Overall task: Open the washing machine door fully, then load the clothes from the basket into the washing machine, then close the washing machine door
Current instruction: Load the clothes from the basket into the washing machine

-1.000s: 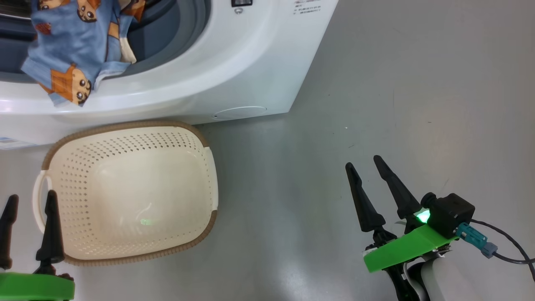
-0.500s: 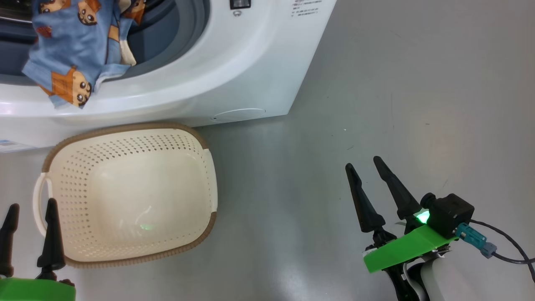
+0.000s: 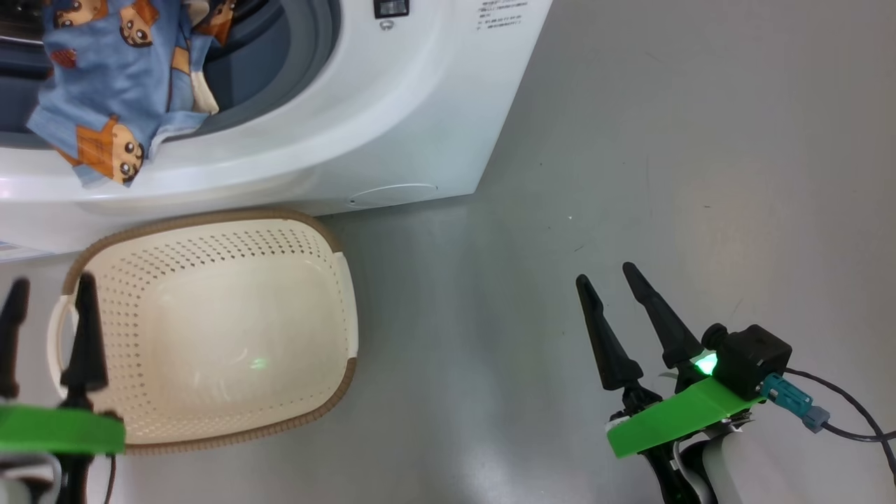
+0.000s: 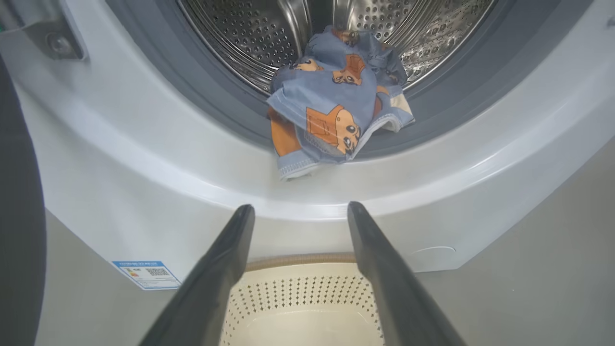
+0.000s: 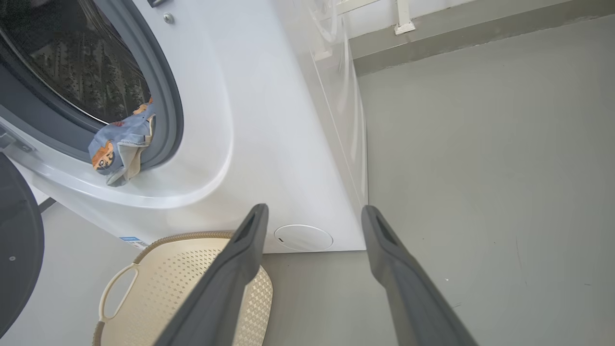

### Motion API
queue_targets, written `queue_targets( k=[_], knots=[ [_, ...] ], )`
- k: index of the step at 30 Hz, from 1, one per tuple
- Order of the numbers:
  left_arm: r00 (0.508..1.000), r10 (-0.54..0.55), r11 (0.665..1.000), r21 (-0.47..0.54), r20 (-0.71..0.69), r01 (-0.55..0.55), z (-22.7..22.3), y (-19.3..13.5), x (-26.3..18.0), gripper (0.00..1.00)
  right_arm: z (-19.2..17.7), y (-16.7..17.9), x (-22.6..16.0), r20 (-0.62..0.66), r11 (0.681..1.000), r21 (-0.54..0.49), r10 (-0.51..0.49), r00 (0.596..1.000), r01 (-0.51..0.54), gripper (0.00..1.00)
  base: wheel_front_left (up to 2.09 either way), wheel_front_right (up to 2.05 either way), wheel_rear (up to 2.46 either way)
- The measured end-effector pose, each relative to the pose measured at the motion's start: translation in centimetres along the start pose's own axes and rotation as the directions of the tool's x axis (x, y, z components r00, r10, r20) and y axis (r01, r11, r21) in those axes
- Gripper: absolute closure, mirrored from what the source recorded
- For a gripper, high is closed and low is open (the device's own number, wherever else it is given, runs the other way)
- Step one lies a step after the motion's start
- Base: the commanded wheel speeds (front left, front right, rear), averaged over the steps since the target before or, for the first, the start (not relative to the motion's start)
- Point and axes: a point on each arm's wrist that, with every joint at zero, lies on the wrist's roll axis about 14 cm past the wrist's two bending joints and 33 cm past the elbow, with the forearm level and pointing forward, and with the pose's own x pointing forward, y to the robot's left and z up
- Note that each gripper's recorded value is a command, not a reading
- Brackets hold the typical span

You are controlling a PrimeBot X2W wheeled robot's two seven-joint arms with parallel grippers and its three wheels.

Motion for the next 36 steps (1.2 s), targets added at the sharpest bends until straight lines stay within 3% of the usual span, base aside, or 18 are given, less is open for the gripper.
queue_targets(
  k=[9,15,31,36],
  knots=[
    [0.989,-0.12,0.993,0.031,0.087,0.118,4.4,-3.5,4.8,0.0,0.1,-0.1,-0.3,0.0,1.0,0.006,-0.007,1.0,0.007,0.0,0.0,0.0,0.0],
    [0.982,-0.179,0.983,0.062,0.064,0.175,5.4,-5.3,7.5,0.0,0.1,-0.7,-0.6,-0.002,1.0,0.004,-0.022,1.0,0.022,0.0,0.0,0.0,0.0],
    [0.948,-0.171,0.973,0.106,-0.267,0.205,1.8,-5.9,11.7,0.0,-0.2,-1.7,-1.1,-0.011,0.998,0.032,-0.058,0.998,0.058,0.0,0.0,0.0,0.0],
    [0.941,-0.151,0.976,0.105,-0.303,0.19,1.2,-6.0,12.6,0.0,-0.4,-1.9,-1.2,-0.016,0.997,0.031,-0.064,0.998,0.065,0.0,0.0,0.0,0.0]
  ],
)
